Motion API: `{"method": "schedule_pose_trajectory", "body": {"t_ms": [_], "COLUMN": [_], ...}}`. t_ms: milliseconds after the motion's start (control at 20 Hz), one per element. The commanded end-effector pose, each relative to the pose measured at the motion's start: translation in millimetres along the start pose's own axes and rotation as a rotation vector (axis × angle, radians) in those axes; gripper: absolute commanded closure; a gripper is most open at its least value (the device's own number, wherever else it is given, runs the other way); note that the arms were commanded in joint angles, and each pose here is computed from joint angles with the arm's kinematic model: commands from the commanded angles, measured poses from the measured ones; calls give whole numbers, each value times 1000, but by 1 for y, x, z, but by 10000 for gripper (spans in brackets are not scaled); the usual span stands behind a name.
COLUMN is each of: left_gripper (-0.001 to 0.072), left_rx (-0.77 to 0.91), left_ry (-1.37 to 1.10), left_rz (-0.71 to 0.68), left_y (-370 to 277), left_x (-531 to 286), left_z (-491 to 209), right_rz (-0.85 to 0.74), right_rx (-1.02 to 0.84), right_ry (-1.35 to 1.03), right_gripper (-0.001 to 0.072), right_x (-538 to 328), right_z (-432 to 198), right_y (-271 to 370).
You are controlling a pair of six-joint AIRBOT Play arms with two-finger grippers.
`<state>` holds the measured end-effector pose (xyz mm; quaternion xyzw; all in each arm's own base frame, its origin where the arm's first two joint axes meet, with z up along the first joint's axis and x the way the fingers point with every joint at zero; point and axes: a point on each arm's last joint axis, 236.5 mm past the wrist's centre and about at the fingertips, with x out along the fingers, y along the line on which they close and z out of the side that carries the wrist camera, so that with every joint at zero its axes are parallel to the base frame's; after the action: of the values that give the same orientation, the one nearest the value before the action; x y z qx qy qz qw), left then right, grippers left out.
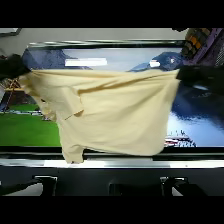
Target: Fold the clothes and pants, and hang the long-sleeved shirts on hangers.
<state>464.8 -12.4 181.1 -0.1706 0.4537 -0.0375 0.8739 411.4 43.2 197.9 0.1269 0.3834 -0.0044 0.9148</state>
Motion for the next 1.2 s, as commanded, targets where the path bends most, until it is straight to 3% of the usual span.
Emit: {"method": "schedule_pose_trajectory", "body": {"t_ms": [0, 250, 350, 400, 450, 500, 550, 750, 900, 1150], "left_gripper": [691, 690, 688, 651, 504, 312, 266, 266, 267, 267], "left_rx": [-45, -111, -112, -93, -77, -59, -38, -12, -57, -182], "left_ry": [252, 453, 454, 443, 435, 428, 426, 408, 337, 328], "left_rz": [23, 16, 4, -1, -7, -13, -21, -45, -28, 21], "left_y": [30, 46, 44, 44, 43, 43, 43, 53, 68, 102], "left_x": [152, 249, 253, 251, 246, 237, 225, 152, 100, 43], "left_z": [-46, -114, -115, -111, -105, -97, -89, -63, -55, -105], "right_rz": [27, 78, 94, 103, 122, 155, 188, 221, 189, 214], "right_rx": [118, 289, 304, 293, 269, 230, 187, -25, 131, 365], "right_ry": [283, 518, 529, 521, 529, 544, 563, 603, 528, 660], "right_gripper": [687, 680, 578, 515, 412, 300, 280, 285, 285, 281], "right_x": [144, 240, 245, 243, 237, 225, 210, 122, 76, 55], "right_z": [-68, -144, -149, -145, -142, -137, -132, -113, -121, -238], "right_y": [5, 17, 21, 21, 23, 23, 19, -47, -106, -116]}}
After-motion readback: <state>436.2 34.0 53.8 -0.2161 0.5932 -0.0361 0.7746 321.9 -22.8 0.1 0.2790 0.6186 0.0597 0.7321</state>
